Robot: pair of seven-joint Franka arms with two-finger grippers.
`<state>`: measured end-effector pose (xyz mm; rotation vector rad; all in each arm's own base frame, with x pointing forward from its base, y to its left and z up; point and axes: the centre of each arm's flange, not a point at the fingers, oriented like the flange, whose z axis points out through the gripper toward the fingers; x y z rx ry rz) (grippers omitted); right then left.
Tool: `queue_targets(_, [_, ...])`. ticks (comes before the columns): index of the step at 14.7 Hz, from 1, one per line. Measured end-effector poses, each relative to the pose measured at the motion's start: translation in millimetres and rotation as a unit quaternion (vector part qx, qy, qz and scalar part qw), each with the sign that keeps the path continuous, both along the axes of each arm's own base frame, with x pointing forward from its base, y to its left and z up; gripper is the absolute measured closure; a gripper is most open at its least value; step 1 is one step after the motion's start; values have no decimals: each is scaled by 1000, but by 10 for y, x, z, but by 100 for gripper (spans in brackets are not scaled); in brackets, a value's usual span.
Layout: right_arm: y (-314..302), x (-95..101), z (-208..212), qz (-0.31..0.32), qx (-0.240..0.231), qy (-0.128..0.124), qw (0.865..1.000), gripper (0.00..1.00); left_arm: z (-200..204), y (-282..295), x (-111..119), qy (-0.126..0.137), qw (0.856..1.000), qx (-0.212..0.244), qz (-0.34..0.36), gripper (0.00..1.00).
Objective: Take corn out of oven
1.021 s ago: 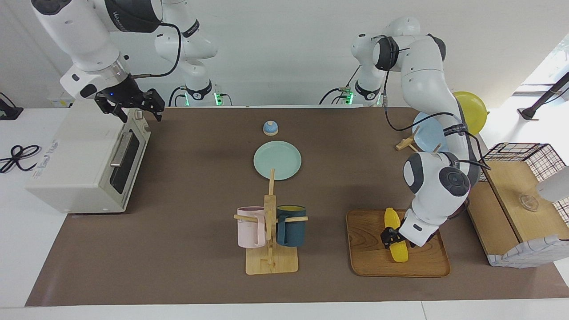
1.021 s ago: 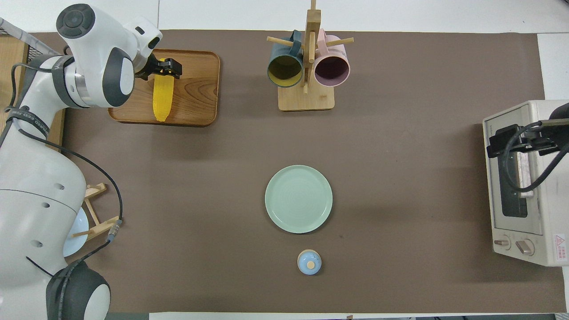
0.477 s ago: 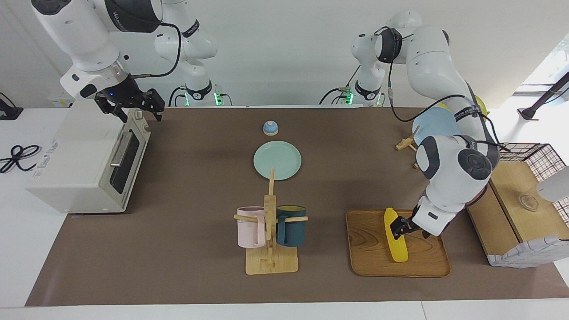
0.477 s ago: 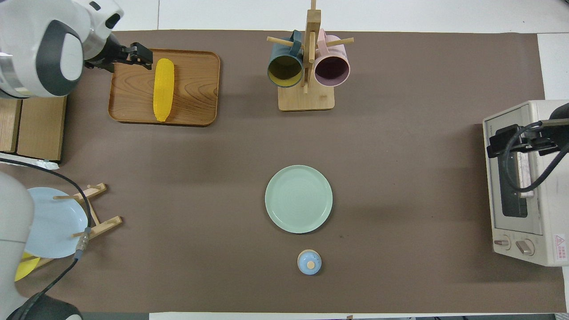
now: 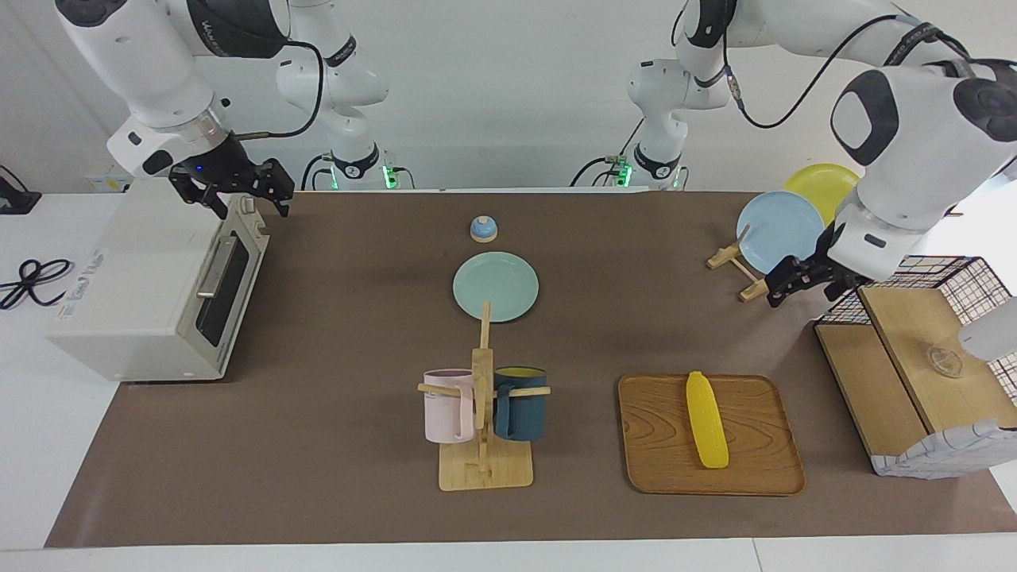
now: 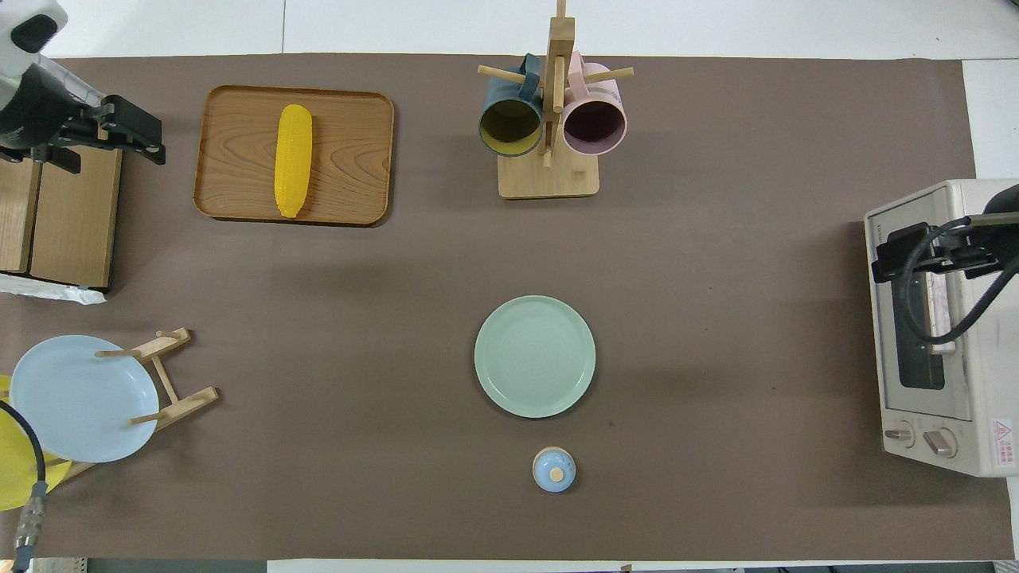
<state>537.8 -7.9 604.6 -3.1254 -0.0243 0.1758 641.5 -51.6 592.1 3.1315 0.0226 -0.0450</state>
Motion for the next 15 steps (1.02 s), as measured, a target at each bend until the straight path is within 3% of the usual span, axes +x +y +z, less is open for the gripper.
queue_targets(4, [-1,0,0,0,0,0,1000,0,334,87,-477,1,1000,-7,1,0])
queue_targets(8, [-1,0,0,0,0,0,1000,0,379,153,-965,18,1000,-14,1,0])
queue_targets(15, [-1,0,0,0,0,0,1000,0,319,78,-1046,18,1000,-14,-7,0])
